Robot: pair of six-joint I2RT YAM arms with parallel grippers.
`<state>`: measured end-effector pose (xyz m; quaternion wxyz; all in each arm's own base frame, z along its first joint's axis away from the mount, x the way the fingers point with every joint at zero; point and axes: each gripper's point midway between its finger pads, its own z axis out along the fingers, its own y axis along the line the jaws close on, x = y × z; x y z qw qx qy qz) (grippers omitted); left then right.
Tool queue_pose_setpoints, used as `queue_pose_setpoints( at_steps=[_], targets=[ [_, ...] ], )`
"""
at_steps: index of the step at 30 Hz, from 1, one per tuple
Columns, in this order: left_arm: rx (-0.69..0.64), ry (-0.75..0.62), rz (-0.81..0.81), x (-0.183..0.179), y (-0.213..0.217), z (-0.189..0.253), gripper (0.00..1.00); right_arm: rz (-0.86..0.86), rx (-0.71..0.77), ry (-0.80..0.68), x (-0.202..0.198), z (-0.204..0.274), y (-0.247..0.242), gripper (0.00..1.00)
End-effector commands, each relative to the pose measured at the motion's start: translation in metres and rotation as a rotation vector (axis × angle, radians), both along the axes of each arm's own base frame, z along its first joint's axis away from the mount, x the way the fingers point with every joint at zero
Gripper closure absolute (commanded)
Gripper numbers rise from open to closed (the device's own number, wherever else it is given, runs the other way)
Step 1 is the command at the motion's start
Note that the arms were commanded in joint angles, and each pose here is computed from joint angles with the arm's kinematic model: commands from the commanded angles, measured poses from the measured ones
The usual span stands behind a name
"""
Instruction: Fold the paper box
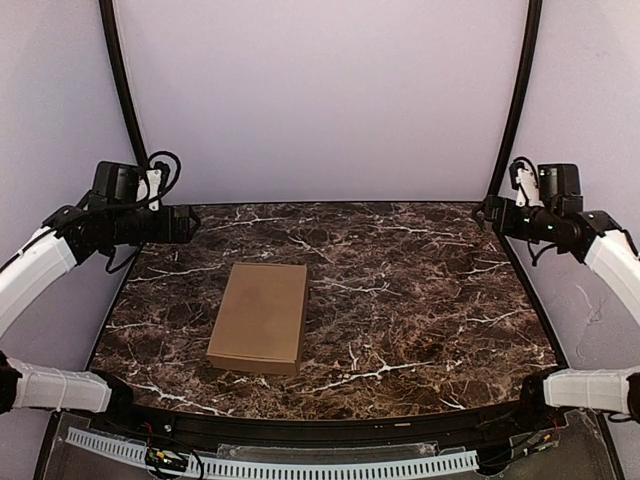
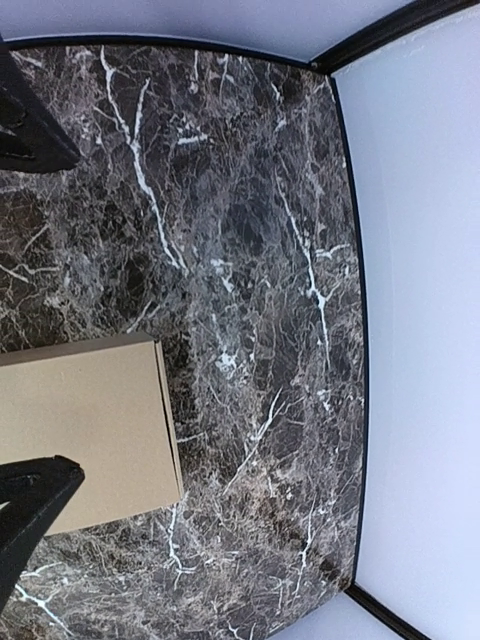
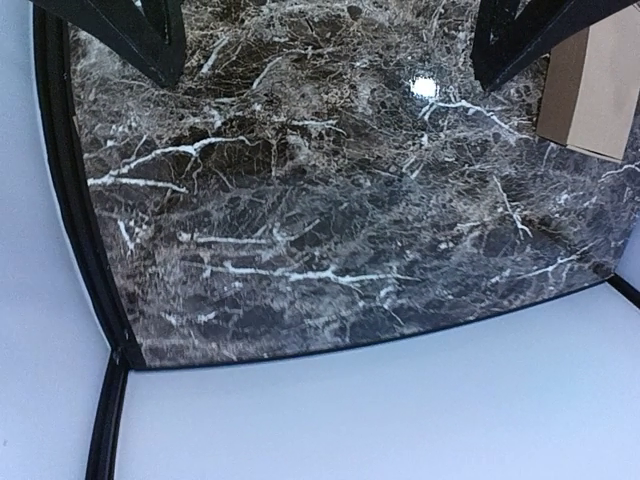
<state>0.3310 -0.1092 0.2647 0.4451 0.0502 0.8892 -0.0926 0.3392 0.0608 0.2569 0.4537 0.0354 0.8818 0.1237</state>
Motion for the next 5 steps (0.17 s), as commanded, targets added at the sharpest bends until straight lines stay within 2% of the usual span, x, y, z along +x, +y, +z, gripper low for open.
queue_pose_setpoints(
  at_steps=[1, 5],
  targets=[
    [0.017, -0.173, 0.059, -0.011, 0.021, 0.026, 0.01, 0.113, -0.011, -0.200, -0.025, 0.042, 0.010, 0.01],
    [-0.004, -0.287, 0.030, -0.023, 0.022, 0.044, 0.01, 0.086, -0.014, -0.241, -0.028, 0.045, 0.006, 0.01]
  ],
)
